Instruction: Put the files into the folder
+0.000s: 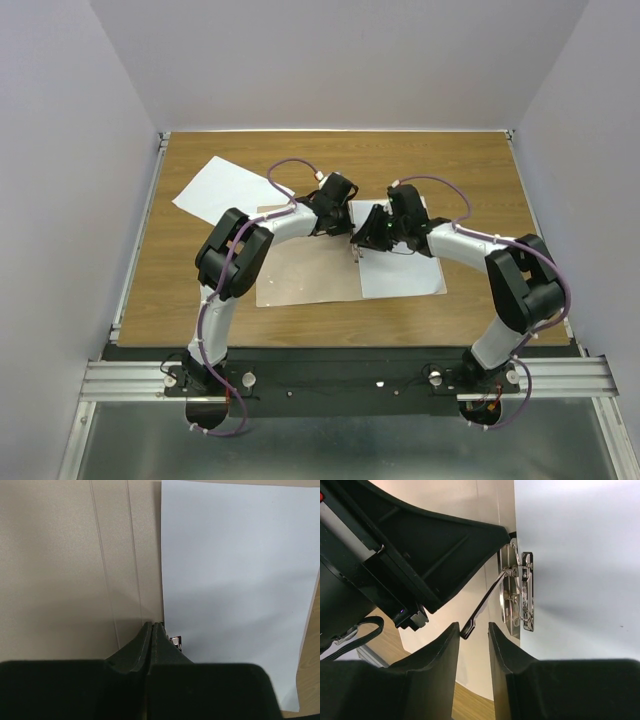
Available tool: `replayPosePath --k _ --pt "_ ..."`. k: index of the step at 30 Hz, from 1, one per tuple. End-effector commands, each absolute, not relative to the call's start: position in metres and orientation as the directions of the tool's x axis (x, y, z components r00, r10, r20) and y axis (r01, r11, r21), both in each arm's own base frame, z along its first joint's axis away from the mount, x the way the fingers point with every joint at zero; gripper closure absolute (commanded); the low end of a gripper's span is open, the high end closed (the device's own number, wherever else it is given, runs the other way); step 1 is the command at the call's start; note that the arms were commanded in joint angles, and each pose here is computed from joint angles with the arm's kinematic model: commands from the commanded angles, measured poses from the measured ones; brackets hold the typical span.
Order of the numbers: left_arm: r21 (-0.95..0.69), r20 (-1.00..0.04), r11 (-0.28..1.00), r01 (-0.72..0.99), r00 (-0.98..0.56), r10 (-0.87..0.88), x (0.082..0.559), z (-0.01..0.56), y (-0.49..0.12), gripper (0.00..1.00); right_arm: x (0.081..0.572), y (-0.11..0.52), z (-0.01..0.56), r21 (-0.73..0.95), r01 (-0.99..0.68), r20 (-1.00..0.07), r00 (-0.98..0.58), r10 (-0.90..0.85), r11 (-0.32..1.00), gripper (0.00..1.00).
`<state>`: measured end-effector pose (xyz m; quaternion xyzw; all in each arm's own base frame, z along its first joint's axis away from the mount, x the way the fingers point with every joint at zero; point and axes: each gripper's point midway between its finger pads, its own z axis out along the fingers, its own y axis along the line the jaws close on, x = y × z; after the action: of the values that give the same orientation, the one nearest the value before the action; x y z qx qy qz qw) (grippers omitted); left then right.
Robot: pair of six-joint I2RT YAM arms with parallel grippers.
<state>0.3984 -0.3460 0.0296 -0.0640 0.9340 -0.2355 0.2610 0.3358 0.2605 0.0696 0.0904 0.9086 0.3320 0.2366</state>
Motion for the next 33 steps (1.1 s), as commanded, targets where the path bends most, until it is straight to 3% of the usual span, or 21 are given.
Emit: replayPosePath --k 1,10,12,14,22,24,33 --pt "-0.414 -0.399 0.910 -0.017 -0.895 -0.198 0.375 0.000 -0.336 0.94 0.338 0.267 0.070 0.640 -0.010 -0.388 -0.868 0.311 0.769 0.66" --pt "-0.406 -0.396 0.914 -0.017 -0.898 -0.192 0.372 -0.003 -0.334 0.94 0.310 0.254 0.048 0.606 0.019 -0.353 -0.890 0.289 0.796 0.83" --pt "-0.406 -0.396 0.914 -0.013 -0.899 -0.189 0.372 -0.003 -0.334 0.94 0.304 0.249 0.042 0.591 0.029 -0.345 -0.894 0.285 0.806 0.94" --pt "-0.407 -0.397 0.913 -0.014 -0.898 -0.191 0.372 -0.003 -0.334 0.94 0.295 0.240 0.031 0.565 0.060 -0.330 -0.897 0.292 0.823 0.99" --pt "-0.380 -0.414 0.925 -0.013 -0.892 -0.183 0.375 -0.008 -0.330 0.94 0.274 0.224 -0.001 0.507 0.128 -0.273 -0.914 0.299 0.852 0.99" --pt "-0.376 -0.416 0.927 -0.008 -0.892 -0.177 0.376 -0.009 -0.329 0.98 0.270 0.217 -0.009 0.474 0.140 -0.271 -0.916 0.296 0.869 0.99" --pt "-0.295 -0.442 0.954 0.058 -0.893 -0.083 0.379 -0.026 -0.322 0.98 0.253 0.178 -0.045 0.284 0.207 -0.266 -0.921 0.284 0.936 0.99"
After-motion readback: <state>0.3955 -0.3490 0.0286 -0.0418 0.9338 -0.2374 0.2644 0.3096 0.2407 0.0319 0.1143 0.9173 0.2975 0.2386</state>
